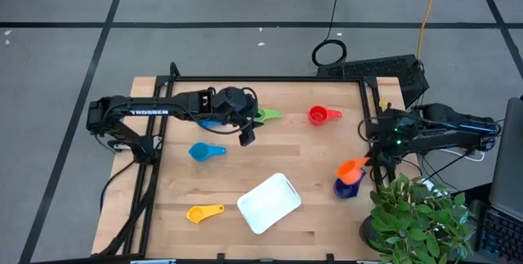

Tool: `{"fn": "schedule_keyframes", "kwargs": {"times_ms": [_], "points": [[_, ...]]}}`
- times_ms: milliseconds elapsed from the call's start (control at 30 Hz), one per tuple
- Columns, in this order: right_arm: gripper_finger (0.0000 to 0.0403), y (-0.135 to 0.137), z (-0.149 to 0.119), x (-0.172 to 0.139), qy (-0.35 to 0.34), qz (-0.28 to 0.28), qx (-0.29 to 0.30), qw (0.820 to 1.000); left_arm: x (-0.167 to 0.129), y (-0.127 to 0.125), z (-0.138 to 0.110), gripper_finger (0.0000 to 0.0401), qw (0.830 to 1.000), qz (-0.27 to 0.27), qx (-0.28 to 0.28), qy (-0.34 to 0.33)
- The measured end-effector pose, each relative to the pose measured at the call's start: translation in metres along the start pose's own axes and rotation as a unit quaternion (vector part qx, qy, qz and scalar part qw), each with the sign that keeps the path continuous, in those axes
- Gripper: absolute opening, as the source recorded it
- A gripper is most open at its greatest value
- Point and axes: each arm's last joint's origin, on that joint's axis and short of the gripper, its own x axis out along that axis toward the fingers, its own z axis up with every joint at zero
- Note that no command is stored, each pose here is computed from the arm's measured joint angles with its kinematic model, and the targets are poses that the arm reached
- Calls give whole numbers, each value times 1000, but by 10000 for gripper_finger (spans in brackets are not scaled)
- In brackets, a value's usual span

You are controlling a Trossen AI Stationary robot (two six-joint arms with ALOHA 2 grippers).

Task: Nest measuring cups in basket
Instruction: Stack the orange measuring cup on top of the dark blue measuring cup

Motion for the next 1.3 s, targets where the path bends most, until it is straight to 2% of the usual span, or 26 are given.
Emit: {"fn": "schedule_keyframes", "kwargs": {"times_ms": [133,267,567,800,1300], "points": [[121,4,6,7,48,24,2,999,0,0,0,145,1000,0,-7,0],[121,4,9,16,99,4,1,995,0,0,0,145,1000,0,-15,-1],[121,-5,16,52,137,-16,1,990,0,-4,0,145,1000,-4,-14,-1],[121,-9,22,66,111,-35,-18,993,0,-4,0,145,1000,-4,-12,0],[121,-5,60,85,-26,-90,-76,993,0,-4,0,145,1000,-4,-11,0]]}}
